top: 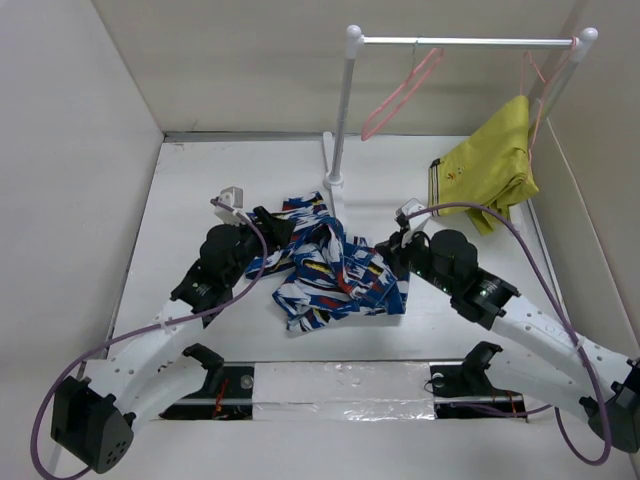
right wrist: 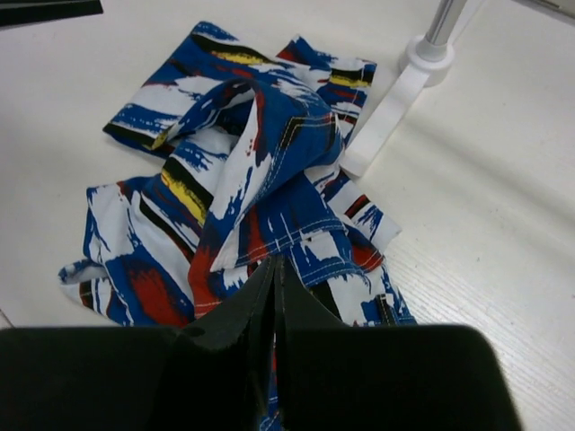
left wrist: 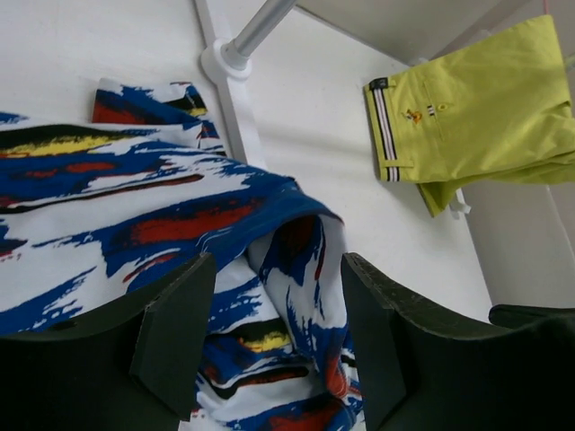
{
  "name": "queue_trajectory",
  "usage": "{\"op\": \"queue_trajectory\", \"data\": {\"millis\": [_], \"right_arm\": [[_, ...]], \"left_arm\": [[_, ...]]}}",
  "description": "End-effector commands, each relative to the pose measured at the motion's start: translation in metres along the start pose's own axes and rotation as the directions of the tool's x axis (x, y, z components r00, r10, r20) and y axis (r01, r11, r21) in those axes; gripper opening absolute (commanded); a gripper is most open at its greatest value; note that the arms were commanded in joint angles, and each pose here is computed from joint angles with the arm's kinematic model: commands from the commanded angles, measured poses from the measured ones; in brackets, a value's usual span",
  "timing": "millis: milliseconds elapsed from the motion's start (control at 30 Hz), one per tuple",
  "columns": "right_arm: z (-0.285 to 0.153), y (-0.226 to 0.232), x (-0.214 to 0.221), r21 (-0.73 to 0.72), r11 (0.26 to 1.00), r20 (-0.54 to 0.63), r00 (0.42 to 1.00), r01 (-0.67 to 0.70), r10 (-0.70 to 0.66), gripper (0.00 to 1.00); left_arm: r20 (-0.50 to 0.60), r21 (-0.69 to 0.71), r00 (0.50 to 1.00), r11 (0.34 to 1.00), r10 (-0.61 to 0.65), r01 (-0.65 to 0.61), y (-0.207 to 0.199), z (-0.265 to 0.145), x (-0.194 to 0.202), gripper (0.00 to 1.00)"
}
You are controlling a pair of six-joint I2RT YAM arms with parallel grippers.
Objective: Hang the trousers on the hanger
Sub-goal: Flatten out the trousers at the center of the board.
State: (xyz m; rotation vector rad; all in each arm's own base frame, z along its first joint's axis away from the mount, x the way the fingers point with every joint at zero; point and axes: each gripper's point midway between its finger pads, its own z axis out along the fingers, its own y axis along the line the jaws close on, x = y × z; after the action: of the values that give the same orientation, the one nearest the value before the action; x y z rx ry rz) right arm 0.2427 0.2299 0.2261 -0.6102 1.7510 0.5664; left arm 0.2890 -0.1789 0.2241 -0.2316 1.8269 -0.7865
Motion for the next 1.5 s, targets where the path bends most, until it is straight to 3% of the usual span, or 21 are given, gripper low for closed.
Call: {"op": "queue_trajectory", "data": {"millis": [0, 100, 133, 200, 233, 333, 467, 500, 533, 600, 633, 767, 900, 1067, 1200, 1267, 1300, 1333, 1400, 1433, 1467], "right_arm": [[-0.004, 0.005, -0.006, -0.022, 1.000, -0.008, 1.000, 0.022, -0.022, 0.11], [-0.008, 0.010, 0.001, -0.040, 0.999, -0.034, 0.999, 0.033, -0.035, 0.14], [-0.009, 0.013, 0.006, -0.048, 0.998, -0.050, 0.998, 0.036, -0.038, 0.00], [-0.010, 0.023, 0.012, -0.094, 0.995, -0.066, 0.997, 0.033, -0.040, 0.00], [-0.009, 0.023, 0.016, -0.097, 0.995, -0.077, 0.996, 0.031, -0.039, 0.00], [-0.006, 0.038, 0.031, -0.126, 0.992, -0.114, 0.993, 0.030, -0.045, 0.00], [0.004, 0.050, 0.057, -0.118, 0.993, -0.183, 0.982, 0.021, -0.043, 0.02], [0.005, 0.058, 0.065, -0.137, 0.990, -0.205, 0.978, 0.022, -0.050, 0.07], [0.009, 0.060, 0.074, -0.128, 0.992, -0.234, 0.971, 0.010, -0.040, 0.19], [0.012, 0.063, 0.085, -0.120, 0.993, -0.252, 0.967, -0.001, -0.029, 0.36], [0.015, 0.065, 0.091, -0.115, 0.993, -0.265, 0.964, -0.003, -0.028, 0.49], [0.019, 0.059, 0.106, -0.086, 0.996, -0.295, 0.955, 0.007, -0.032, 0.57], [0.019, 0.053, 0.124, -0.045, 0.999, -0.357, 0.933, 0.029, -0.043, 0.57], [0.021, 0.040, 0.139, 0.035, 0.999, -0.394, 0.919, 0.039, -0.022, 0.53], [0.025, 0.035, 0.140, 0.075, 0.996, -0.382, 0.924, 0.042, -0.011, 0.50], [0.026, 0.026, 0.143, 0.122, 0.991, -0.391, 0.920, 0.060, -0.007, 0.41], [0.027, 0.021, 0.143, 0.150, 0.986, -0.393, 0.919, 0.075, -0.010, 0.31], [0.028, 0.019, 0.143, 0.162, 0.983, -0.393, 0.919, 0.083, -0.012, 0.26], [0.026, 0.013, 0.140, 0.192, 0.976, -0.395, 0.919, 0.099, -0.016, 0.07], [0.025, 0.006, 0.136, 0.232, 0.967, -0.388, 0.922, 0.108, -0.010, 0.00], [0.020, 0.004, 0.128, 0.246, 0.964, -0.373, 0.928, 0.105, -0.006, 0.00]], "left_arm": [[0.011, -0.012, 1.000, 1.000, 0.012, -0.012, 0.004, -0.011, -0.001, 0.55], [-0.049, -0.022, 0.999, 1.000, 0.021, -0.022, 0.012, -0.018, 0.015, 0.47], [-0.069, -0.032, 0.997, 0.999, 0.019, -0.022, 0.016, -0.020, 0.021, 0.41], [-0.110, -0.053, 0.994, 0.999, -0.002, -0.004, 0.023, -0.026, 0.033, 0.32], [-0.156, -0.088, 0.988, 0.996, -0.004, -0.010, 0.032, -0.031, 0.044, 0.19], [-0.217, -0.171, 0.975, 0.985, -0.045, 0.008, 0.053, -0.044, 0.065, 0.02], [-0.281, -0.262, 0.952, 0.964, -0.125, 0.050, 0.071, -0.060, 0.091, 0.00], [-0.299, -0.252, 0.945, 0.966, -0.131, 0.054, 0.071, -0.063, 0.102, 0.04], [-0.295, -0.262, 0.941, 0.961, -0.165, 0.087, 0.072, -0.063, 0.105, 0.19], [-0.338, -0.306, 0.920, 0.948, -0.198, 0.092, 0.085, -0.065, 0.126, 0.34], [-0.353, -0.316, 0.912, 0.944, -0.208, 0.092, 0.088, -0.066, 0.132, 0.47], [-0.397, -0.330, 0.893, 0.941, -0.212, 0.077, 0.097, -0.064, 0.152, 0.65], [-0.449, -0.308, 0.870, 0.949, -0.202, 0.062, 0.098, -0.062, 0.167, 0.69], [-0.459, -0.234, 0.870, 0.969, -0.181, 0.078, 0.087, -0.046, 0.171, 0.66], [-0.448, -0.216, 0.878, 0.974, -0.167, 0.074, 0.087, -0.036, 0.171, 0.58], [-0.427, -0.193, 0.889, 0.977, -0.163, 0.086, 0.081, -0.030, 0.166, 0.42], [-0.420, -0.193, 0.893, 0.977, -0.162, 0.086, 0.080, -0.028, 0.164, 0.29], [-0.415, -0.195, 0.896, 0.977, -0.161, 0.085, 0.081, -0.027, 0.163, 0.22], [-0.390, -0.192, 0.908, 0.978, -0.155, 0.084, 0.079, -0.024, 0.156, 0.11], [-0.388, -0.199, 0.908, 0.977, -0.155, 0.081, 0.079, -0.025, 0.154, 0.00], [-0.378, -0.194, 0.915, 0.978, -0.143, 0.073, 0.075, -0.024, 0.147, 0.00]]}}
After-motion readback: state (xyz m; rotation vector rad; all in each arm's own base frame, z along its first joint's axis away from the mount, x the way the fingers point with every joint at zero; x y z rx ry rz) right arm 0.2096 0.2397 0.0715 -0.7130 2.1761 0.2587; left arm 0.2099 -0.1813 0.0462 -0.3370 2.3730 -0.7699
